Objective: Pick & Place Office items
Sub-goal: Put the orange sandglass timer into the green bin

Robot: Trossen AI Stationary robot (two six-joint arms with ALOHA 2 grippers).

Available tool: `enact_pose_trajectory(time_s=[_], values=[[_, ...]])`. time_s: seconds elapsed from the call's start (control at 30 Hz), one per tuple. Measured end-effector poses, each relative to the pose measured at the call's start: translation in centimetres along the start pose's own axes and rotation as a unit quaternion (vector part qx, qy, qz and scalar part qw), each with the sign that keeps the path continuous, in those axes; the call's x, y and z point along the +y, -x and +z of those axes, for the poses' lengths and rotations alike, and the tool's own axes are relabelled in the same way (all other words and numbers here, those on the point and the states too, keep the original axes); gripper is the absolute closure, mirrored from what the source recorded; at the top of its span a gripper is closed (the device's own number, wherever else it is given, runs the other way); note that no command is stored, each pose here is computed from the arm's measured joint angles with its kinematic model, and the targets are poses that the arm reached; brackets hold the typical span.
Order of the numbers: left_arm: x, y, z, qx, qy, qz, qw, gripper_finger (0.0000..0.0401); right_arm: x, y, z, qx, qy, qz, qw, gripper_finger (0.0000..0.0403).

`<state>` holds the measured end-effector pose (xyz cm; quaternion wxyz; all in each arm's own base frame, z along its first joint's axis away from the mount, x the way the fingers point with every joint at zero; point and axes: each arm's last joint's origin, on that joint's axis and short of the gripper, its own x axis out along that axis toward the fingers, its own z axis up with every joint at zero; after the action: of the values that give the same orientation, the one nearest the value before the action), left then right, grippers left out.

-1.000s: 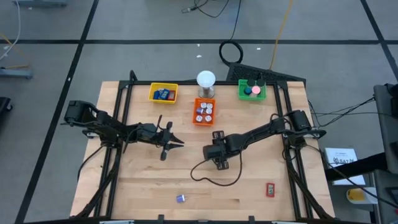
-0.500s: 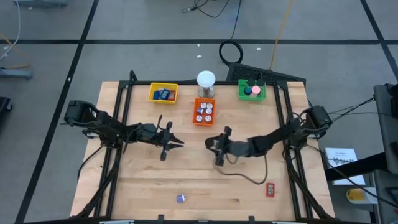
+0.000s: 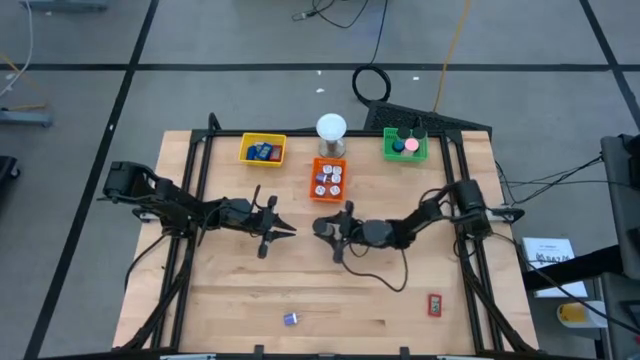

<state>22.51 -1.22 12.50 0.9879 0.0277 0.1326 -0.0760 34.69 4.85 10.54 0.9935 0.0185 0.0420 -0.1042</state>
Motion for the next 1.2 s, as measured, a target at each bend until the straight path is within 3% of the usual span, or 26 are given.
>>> enact_pose_trajectory(time_s=[0.4, 0.63, 0.77, 0.93, 1.1, 1.2], values=[[0.0, 0.0, 0.0, 0.000, 0.002, 0.000, 1.000, 0.0345, 0.1, -0.6, -0.4, 0.018, -0.004, 0.001, 1.000, 0.0168], [0.0, 0.0, 0.0, 0.000, 0.002, 0.000, 1.000, 0.0345, 0.0, -0.3, 0.3, 0.060, -0.002, -0.023, 0.998, 0.0120], [0.0, 0.0, -0.1, 0.004, 0.002, 0.000, 1.000, 0.0345, -0.1, 0.6, 2.9, 0.077, 0.003, -0.039, 0.996, 0.0092], [0.0, 0.0, -0.1, 0.006, 0.046, 0.000, 0.999, 0.0345, -0.8, 3.0, 7.4, 0.114, -0.058, -0.057, 0.990, 0.0082], [0.0, 0.0, 0.1, -0.002, 0.051, 0.000, 0.999, 0.0345, -1.0, 3.5, 10.9, 0.193, -0.084, -0.095, 0.973, 0.0081], [0.0, 0.0, 0.1, -0.001, 0.044, 0.000, 0.999, 0.0345, -0.4, 2.9, 12.3, 0.256, -0.083, -0.078, 0.960, 0.0080]])
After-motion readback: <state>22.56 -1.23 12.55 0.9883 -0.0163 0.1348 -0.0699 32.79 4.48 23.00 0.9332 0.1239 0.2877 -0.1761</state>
